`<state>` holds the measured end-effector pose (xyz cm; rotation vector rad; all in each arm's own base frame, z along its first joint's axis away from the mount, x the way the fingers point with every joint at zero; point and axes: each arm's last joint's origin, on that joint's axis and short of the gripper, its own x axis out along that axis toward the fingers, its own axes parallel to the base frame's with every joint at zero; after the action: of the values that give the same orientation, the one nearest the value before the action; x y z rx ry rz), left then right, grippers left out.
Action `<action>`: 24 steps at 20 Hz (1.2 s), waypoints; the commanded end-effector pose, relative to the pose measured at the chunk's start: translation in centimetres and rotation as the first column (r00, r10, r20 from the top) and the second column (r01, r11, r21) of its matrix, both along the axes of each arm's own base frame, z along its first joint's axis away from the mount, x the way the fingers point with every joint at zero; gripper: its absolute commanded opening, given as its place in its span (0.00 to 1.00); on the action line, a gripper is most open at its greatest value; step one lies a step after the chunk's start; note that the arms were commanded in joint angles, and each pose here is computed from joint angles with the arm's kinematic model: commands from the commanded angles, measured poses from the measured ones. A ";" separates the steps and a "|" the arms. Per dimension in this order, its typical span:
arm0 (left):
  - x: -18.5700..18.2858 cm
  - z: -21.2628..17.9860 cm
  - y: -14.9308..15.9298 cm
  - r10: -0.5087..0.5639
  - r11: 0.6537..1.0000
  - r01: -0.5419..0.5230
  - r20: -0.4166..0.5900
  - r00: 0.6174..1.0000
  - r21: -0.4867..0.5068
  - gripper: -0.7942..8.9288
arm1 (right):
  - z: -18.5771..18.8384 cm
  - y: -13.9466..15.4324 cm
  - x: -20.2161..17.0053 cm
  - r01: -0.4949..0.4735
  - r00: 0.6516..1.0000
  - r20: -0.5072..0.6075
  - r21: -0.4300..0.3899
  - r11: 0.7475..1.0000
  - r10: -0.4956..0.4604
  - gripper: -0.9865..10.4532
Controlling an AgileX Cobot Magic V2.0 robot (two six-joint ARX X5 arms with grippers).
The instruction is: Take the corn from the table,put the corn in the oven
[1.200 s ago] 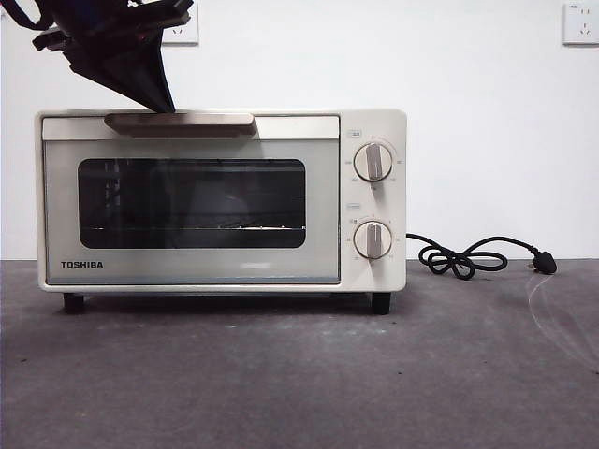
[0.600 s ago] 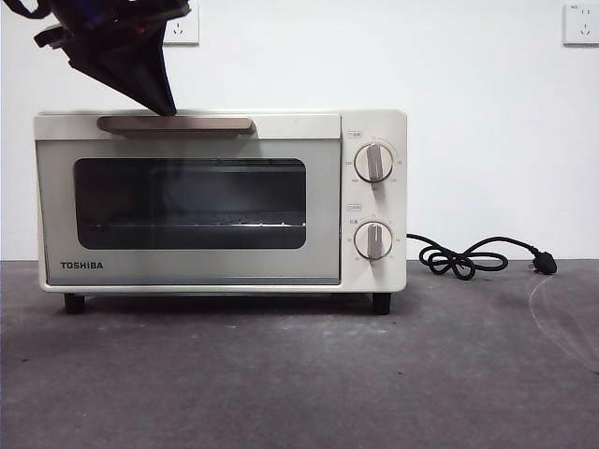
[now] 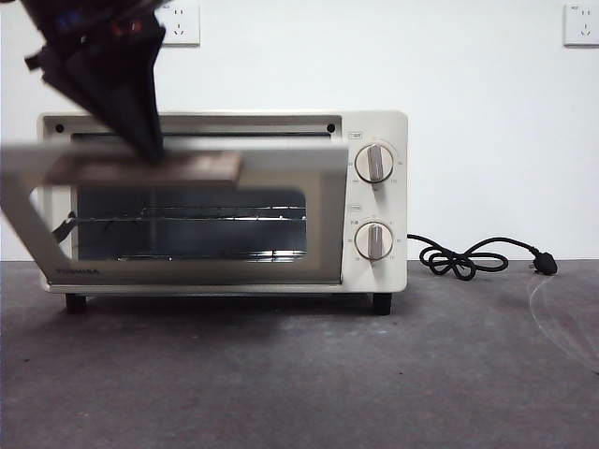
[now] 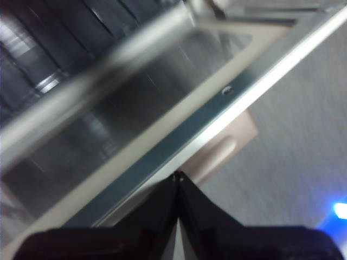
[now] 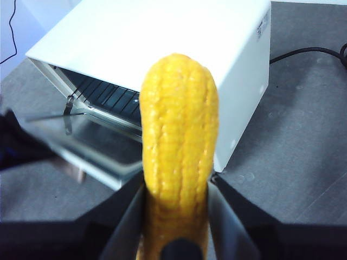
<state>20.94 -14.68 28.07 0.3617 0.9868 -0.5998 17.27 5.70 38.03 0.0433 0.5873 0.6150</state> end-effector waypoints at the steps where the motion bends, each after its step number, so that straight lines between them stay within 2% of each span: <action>1: 0.2 -1.2 -0.4 0.024 0.999 -0.024 -0.009 1.000 0.041 0.08 | 0.1 0.1 -0.2 -0.032 0.999 -0.001 0.008 0.999 0.032 0.07; 5: -0.1 -1.0 -0.8 0.028 0.999 -0.028 -0.005 1.000 0.021 0.08 | 0.1 0.3 -0.4 -0.131 0.991 -0.004 0.060 0.990 0.132 0.07; 11: -2.0 1.0 -0.2 0.035 0.998 -0.033 0.031 0.999 -0.049 0.08 | 0.3 0.7 -0.7 -0.282 0.959 0.002 0.141 0.949 0.284 0.07; 14: -3.6 2.9 0.5 0.037 0.993 -0.027 0.084 0.996 -0.117 0.08 | 0.4 1.5 -1.0 -0.327 0.944 0.014 0.143 0.934 0.329 0.07; 19: -5.9 5.3 2.3 0.065 0.979 -0.029 0.179 0.982 -0.200 0.08 | 0.7 3.7 -1.8 -0.427 0.904 0.046 0.138 0.894 0.424 0.07; 24: -8.0 7.4 4.4 0.158 0.966 -0.083 0.311 0.937 -0.243 0.08 | 1.2 7.5 -3.0 -0.495 0.865 0.141 0.077 0.866 0.482 0.07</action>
<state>13.05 -10.28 35.51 0.1992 0.6144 -0.5185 14.26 12.80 39.20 -0.0434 0.4475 1.1382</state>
